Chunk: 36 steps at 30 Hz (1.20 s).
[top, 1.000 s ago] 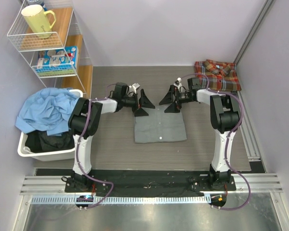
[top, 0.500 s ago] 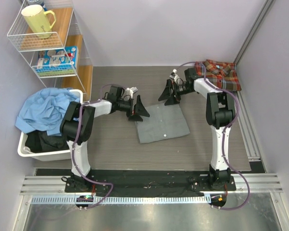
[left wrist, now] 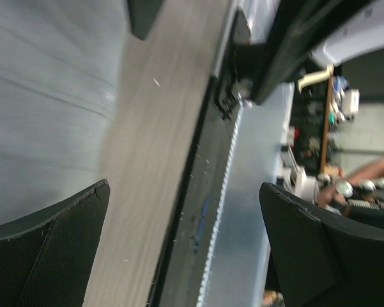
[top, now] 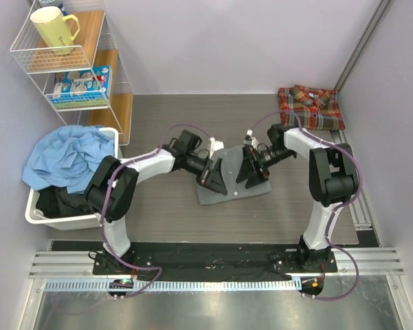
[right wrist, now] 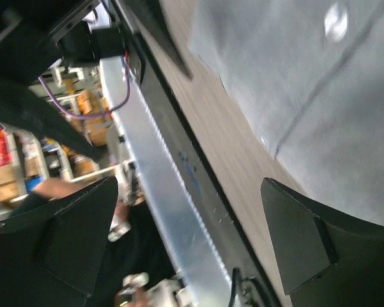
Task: Fold and stack the long sleeve shirts
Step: Fold the shirt
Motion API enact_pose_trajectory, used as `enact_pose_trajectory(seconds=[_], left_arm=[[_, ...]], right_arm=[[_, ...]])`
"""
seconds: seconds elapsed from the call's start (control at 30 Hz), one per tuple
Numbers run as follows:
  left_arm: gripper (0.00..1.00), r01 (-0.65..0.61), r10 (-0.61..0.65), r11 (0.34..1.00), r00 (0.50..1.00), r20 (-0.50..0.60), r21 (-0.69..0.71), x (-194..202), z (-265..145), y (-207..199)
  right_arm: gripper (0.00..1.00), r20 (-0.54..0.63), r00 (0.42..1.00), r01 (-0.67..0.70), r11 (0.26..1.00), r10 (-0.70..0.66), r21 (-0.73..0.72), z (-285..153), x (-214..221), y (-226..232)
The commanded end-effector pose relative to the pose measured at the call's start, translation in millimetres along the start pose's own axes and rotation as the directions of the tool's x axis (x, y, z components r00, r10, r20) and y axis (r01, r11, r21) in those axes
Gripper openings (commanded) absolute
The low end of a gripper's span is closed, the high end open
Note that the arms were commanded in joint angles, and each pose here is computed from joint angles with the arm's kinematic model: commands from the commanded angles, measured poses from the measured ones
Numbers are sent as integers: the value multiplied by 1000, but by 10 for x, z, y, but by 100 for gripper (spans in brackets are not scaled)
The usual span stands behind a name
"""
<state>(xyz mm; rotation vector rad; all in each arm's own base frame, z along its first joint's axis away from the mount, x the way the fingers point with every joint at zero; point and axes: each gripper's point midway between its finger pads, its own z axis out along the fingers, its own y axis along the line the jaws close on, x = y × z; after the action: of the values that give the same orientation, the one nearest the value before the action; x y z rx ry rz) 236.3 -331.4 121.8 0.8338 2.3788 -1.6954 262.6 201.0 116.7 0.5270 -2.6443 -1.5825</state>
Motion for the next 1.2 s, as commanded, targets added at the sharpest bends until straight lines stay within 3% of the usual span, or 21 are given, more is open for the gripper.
enact_pose_trajectory(seconds=[0.0,0.17,0.3,0.4,0.43,0.5,0.53,0.67,0.77,0.9,1.1,1.17], left_arm=[[100,85,-84,996,991,-108,7,398,156,156],[99,211,-221,972,970,-96,-103,498,163,753],[100,20,-37,994,984,-175,-103,590,171,453],[100,-62,43,995,975,-217,-80,727,114,174],[100,-81,62,993,977,-205,-84,701,74,125],[100,-124,108,988,981,-161,-94,589,-80,-25],[100,-137,122,985,983,-136,-107,523,-148,-41],[100,-68,77,984,996,47,-167,96,-564,-15],[100,-35,86,957,982,168,-286,-192,-961,129],[100,66,18,947,965,260,-313,-356,-1207,222],[100,215,-91,927,924,372,-308,-393,-1421,508],[100,243,-113,917,919,378,-316,-372,-1418,566]], right_arm=[[100,-49,995,-90,996,89,-13,83,241,-337],[97,-90,989,-108,988,119,114,84,156,-974],[96,-67,992,-79,952,103,295,-124,-177,-1460],[96,-56,998,5,922,18,386,-261,-583,-1577],[95,-62,996,87,890,-66,447,-354,-848,-1549],[94,-135,979,203,838,-156,506,-384,-999,-1535],[94,-183,956,292,778,-227,557,-385,-1149,-1450],[94,-242,873,470,597,-424,650,-383,-1495,-1006],[94,-256,859,489,564,-443,666,-145,-1447,-866],[94,-275,867,485,573,-416,661,156,-1262,-927],[95,-426,760,644,478,-491,597,582,-1086,-1076],[95,-481,684,724,431,-549,539,582,-1058,-1067]])
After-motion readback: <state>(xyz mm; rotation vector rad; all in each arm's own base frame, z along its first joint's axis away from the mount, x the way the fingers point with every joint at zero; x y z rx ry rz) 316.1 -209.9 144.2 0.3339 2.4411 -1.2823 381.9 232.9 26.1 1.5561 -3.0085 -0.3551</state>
